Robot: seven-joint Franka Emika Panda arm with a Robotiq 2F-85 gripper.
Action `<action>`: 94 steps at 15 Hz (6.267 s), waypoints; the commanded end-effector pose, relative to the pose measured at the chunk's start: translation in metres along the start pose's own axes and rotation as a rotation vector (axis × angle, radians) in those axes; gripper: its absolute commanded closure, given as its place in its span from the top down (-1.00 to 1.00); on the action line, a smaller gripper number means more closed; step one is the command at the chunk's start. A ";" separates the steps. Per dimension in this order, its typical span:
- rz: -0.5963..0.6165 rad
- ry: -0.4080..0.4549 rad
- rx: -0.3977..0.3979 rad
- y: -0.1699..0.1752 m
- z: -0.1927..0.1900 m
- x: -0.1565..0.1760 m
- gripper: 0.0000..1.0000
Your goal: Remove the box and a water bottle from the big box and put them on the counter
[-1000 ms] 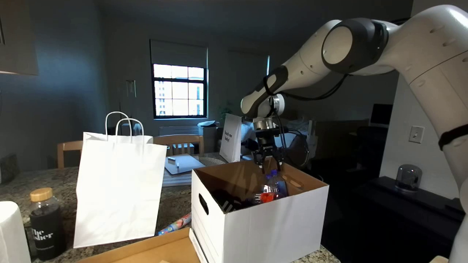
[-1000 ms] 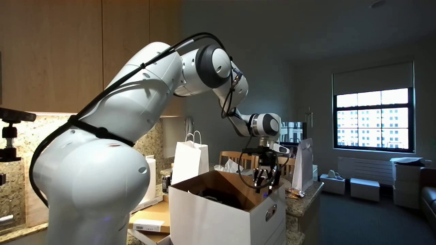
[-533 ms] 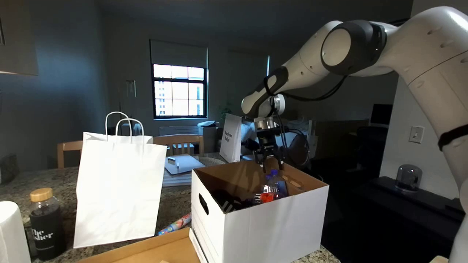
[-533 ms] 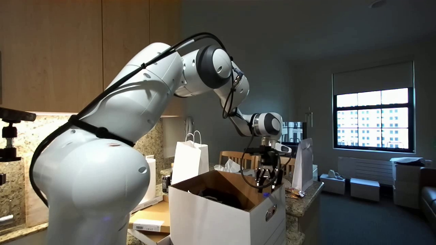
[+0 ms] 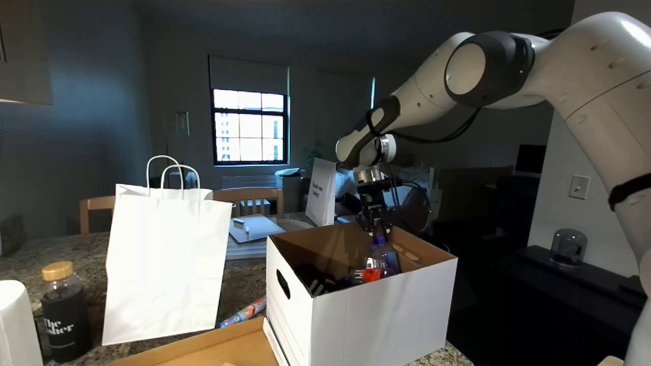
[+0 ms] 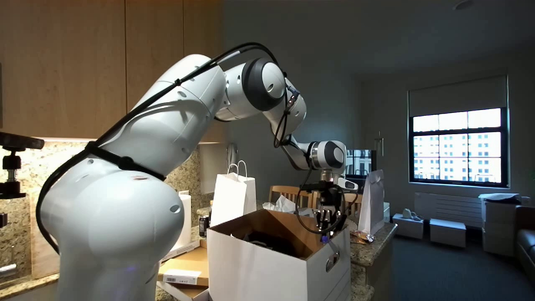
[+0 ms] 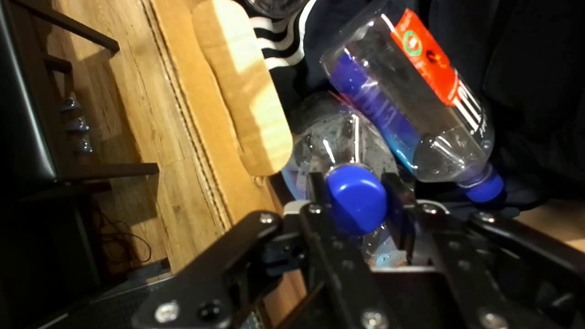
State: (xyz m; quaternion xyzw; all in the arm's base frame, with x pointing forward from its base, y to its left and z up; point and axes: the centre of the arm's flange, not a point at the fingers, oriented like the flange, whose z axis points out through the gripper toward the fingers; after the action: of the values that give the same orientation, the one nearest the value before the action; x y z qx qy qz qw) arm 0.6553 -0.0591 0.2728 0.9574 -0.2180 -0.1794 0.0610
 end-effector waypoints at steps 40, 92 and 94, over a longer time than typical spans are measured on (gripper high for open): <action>-0.780 0.479 -0.062 -0.217 -0.179 -0.366 -0.75; -0.870 0.473 -0.072 -0.486 0.035 -0.332 0.42; -0.864 0.476 -0.071 -0.481 0.033 -0.331 0.67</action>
State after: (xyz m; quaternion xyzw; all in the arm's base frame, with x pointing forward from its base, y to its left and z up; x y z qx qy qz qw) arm 0.5540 0.5203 0.2471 0.9707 0.2310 0.0325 0.0582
